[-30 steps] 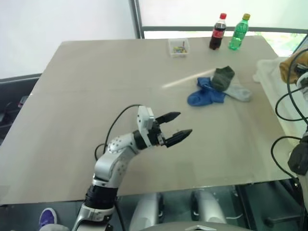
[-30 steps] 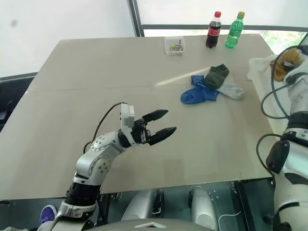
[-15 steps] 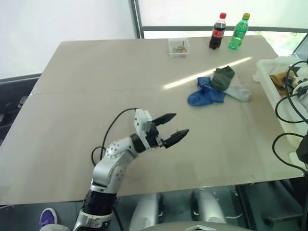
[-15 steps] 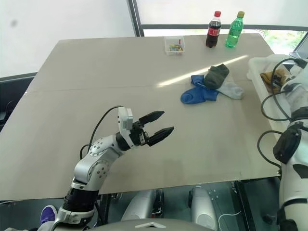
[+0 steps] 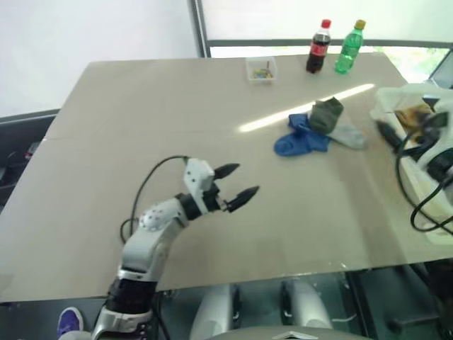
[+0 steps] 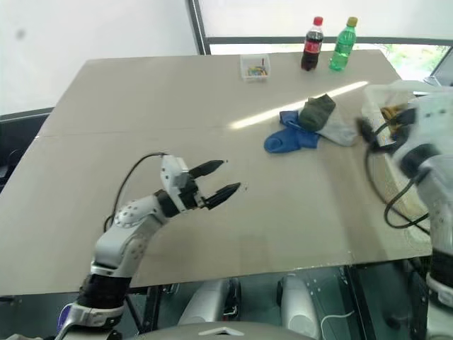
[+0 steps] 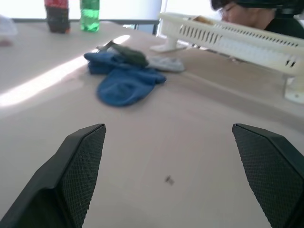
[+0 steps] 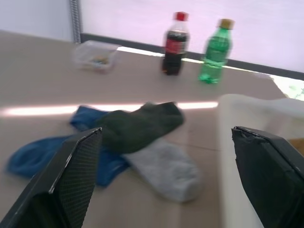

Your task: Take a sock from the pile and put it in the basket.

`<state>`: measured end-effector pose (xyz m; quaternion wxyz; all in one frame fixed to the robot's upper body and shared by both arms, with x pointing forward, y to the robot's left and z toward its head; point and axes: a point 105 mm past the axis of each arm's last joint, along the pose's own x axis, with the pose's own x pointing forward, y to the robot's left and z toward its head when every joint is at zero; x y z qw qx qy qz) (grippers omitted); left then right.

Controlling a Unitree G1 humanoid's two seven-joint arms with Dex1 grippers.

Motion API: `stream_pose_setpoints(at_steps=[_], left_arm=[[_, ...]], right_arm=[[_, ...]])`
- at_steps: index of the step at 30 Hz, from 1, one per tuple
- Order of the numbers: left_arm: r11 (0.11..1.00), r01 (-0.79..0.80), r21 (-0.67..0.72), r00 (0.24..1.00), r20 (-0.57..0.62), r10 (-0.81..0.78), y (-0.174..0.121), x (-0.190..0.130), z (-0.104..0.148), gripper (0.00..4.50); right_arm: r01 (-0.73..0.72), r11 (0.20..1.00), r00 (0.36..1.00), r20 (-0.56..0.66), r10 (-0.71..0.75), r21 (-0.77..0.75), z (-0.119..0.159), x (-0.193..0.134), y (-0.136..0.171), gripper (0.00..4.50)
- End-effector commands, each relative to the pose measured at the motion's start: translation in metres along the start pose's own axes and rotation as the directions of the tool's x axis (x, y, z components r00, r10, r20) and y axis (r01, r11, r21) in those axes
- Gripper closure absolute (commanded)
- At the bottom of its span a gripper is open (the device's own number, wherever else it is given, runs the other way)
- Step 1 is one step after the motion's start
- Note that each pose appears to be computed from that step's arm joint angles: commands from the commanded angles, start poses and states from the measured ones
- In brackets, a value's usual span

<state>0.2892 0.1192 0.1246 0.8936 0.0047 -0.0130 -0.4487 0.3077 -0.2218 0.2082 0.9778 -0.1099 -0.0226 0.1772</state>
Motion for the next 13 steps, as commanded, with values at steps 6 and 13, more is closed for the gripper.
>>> stream_pose_setpoints(at_steps=[6, 13], left_arm=[[0.998, -0.036, 0.043, 0.997, -0.063, 0.039, 0.008, -0.057, 0.013, 0.0], [0.996, -0.085, 0.039, 0.991, -0.097, 0.088, 0.011, -0.075, 0.015, 0.0]], right_arm=[[-0.256, 0.965, 0.963, -0.105, 0.249, -0.054, -0.032, -0.034, 0.064, 0.06], [-0.284, 0.959, 0.95, -0.138, 0.279, -0.014, -0.049, -0.045, 0.07, 0.06]])
